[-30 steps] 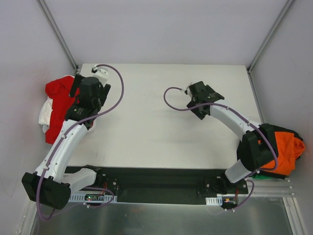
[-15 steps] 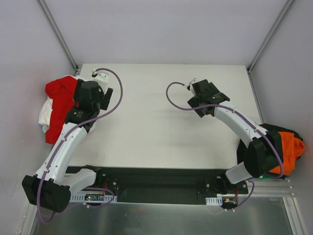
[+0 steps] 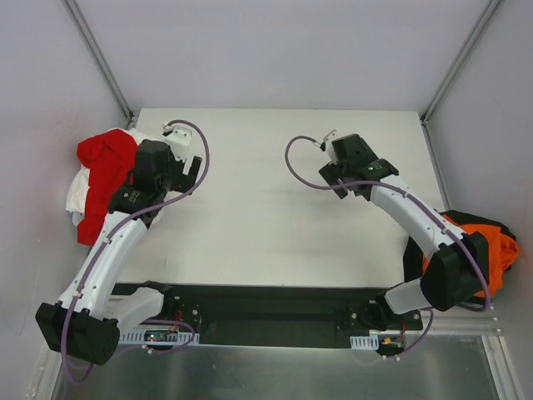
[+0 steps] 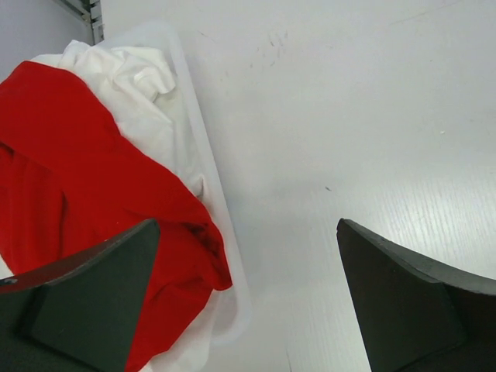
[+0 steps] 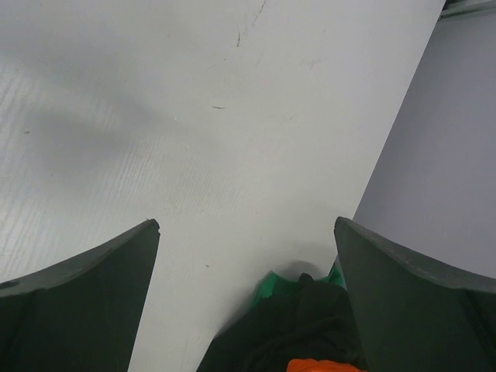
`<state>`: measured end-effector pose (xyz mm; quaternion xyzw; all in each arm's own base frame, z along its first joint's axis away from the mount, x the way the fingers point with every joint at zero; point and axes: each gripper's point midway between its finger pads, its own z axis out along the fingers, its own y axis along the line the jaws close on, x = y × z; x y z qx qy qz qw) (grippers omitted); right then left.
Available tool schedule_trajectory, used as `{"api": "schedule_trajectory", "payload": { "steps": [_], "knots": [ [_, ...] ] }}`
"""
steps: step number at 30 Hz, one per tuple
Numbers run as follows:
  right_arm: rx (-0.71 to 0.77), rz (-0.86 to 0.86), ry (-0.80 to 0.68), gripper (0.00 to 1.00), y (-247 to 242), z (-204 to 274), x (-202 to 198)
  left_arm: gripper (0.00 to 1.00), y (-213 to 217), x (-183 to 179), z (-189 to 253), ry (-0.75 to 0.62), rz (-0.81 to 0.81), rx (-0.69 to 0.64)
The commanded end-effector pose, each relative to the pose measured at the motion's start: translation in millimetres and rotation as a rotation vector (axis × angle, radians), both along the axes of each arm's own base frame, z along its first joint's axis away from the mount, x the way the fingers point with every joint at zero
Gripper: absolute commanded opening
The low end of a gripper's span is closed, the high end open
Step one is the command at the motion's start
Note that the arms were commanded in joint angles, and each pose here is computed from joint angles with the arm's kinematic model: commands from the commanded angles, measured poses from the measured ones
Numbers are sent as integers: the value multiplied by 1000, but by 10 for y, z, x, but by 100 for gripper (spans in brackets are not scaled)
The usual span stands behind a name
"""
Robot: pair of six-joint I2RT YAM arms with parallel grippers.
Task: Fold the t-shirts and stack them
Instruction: Put the neatly folded tshirt into the corner of the board with the right arm
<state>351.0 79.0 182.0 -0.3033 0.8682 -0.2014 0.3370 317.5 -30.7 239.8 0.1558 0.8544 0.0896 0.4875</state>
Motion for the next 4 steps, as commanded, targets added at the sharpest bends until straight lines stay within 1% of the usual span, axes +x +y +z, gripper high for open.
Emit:
{"api": "schedule_trajectory", "payload": {
  "steps": [1,4],
  "knots": [
    [45,-3,-29,100,32,97,-8,99,-96,-14,36,-6,-33,-59],
    [32,-3,-13,100,29,50,-2,99,-98,-15,29,-4,-35,-58]
  ]
}}
